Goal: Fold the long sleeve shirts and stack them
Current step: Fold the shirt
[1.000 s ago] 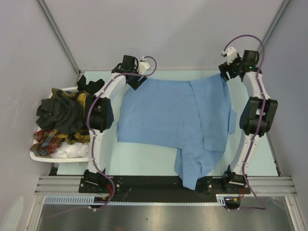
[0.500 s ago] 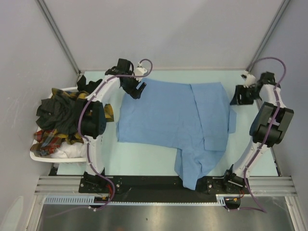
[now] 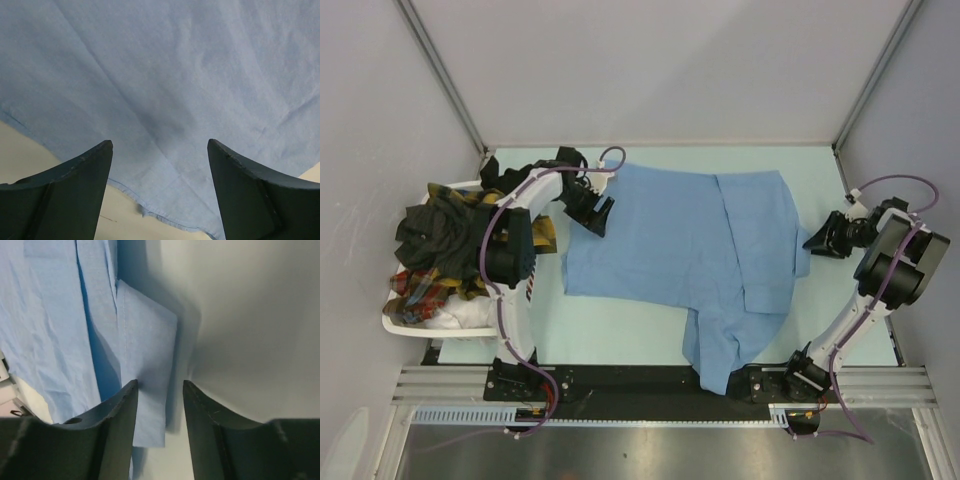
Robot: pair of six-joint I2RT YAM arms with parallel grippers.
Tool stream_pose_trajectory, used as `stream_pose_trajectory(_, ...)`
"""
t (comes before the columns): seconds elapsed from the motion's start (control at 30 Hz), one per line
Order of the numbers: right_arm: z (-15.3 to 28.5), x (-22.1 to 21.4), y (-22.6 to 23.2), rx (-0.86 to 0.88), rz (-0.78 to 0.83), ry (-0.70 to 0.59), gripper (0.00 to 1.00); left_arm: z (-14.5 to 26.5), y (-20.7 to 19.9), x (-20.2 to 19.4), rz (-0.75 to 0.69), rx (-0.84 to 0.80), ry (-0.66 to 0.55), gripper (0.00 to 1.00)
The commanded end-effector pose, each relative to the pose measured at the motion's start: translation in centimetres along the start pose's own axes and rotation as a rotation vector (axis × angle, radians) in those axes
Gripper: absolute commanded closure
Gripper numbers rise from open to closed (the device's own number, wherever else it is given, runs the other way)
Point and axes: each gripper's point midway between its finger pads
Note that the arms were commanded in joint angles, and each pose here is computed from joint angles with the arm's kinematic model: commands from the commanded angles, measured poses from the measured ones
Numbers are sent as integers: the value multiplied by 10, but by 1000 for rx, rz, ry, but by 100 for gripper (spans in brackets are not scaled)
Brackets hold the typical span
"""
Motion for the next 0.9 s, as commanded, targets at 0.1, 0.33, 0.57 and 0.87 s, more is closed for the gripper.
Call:
stream_pose_trajectory(0.1, -11, 8, -6, 70, -27, -21, 100, 27, -7, 9, 16, -13, -60, 20)
stream_pose_trajectory(0.33, 29, 57, -70, -292, 96, -17, 100, 21, 1, 2, 41, 27, -44, 24)
stream_pose_trajectory(0.57, 49, 51, -37, -278, 234, 67, 60, 19, -3, 1, 34, 7, -53, 25)
stream_pose_trajectory(0.87, 83, 2, 57, -104, 415, 143, 51, 41, -37, -16, -173, -100, -90, 21)
Point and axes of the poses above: each gripper's point midway between its finger pads, its own z axis back along the fingers, its own y axis along the line the jaws close on, x = y × z, and after that the axes turned 13 degrees about z, right-handed
